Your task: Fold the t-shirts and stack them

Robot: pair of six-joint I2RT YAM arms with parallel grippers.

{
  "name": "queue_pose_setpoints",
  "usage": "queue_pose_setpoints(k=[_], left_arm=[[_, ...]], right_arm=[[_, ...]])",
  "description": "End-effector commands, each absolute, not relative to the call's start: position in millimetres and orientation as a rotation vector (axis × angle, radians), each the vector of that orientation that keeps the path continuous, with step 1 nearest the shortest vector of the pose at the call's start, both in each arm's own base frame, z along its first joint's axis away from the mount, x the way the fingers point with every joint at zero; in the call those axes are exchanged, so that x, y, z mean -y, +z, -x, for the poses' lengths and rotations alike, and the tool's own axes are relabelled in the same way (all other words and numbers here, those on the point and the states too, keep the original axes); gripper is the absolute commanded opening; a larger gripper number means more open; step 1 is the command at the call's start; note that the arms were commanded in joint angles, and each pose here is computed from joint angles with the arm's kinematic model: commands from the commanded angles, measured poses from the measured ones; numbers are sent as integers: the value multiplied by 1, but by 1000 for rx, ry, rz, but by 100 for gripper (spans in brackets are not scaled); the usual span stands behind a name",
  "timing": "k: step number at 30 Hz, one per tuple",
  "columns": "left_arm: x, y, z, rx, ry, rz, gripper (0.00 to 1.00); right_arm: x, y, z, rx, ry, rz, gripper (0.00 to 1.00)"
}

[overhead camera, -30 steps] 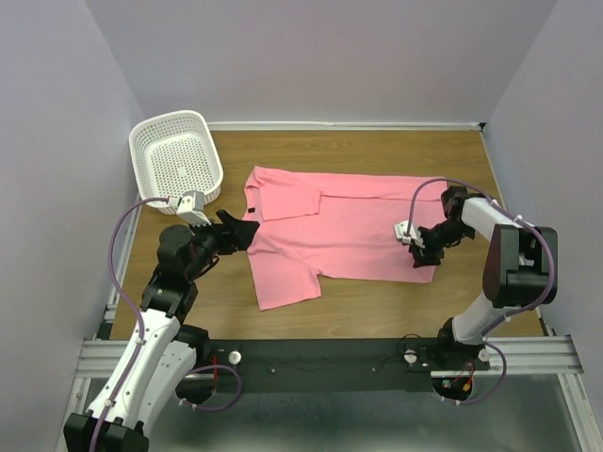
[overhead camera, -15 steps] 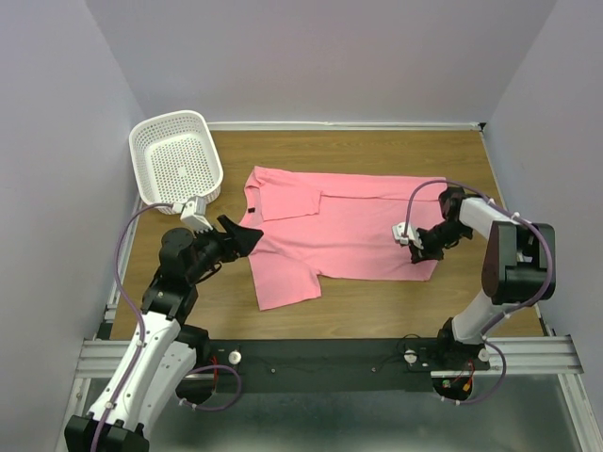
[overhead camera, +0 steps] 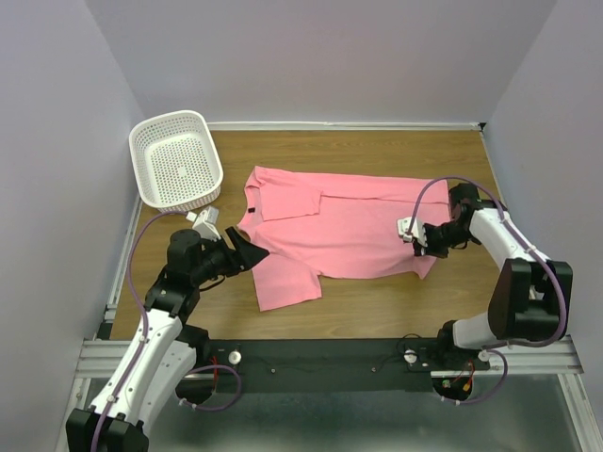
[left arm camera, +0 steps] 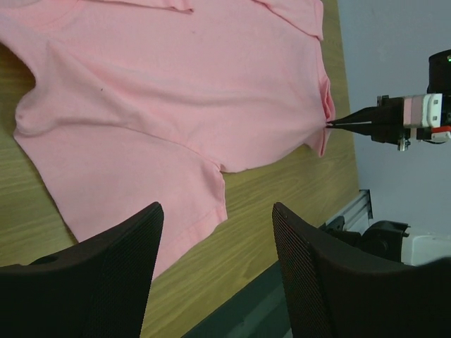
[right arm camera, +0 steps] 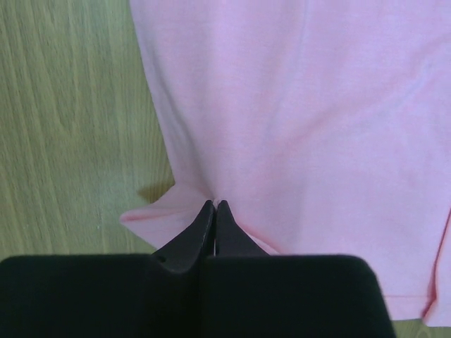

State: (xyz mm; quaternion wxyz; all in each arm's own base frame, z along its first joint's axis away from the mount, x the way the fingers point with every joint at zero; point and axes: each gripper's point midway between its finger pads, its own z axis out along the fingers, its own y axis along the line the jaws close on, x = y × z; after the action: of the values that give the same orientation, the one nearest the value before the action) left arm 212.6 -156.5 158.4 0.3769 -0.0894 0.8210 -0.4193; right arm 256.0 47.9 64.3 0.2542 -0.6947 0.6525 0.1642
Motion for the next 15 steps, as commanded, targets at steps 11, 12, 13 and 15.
queue_pose_setpoints(k=[11, 12, 13, 15], left_arm=[[162, 147, -203, -2170, -1114, 242, 71], [162, 145, -202, -2173, -1116, 241, 71], [162, 144, -202, -2176, -1115, 241, 71], [162, 142, -201, -2182, -1115, 241, 71]], right_arm=[[-54, 24, -241, -1860, 581, 1804, 9], [-55, 25, -242, -1855, 583, 1798, 11], [-55, 25, -243, -1856, 586, 1792, 17], [-56, 27, -245, -1850, 580, 1784, 18]])
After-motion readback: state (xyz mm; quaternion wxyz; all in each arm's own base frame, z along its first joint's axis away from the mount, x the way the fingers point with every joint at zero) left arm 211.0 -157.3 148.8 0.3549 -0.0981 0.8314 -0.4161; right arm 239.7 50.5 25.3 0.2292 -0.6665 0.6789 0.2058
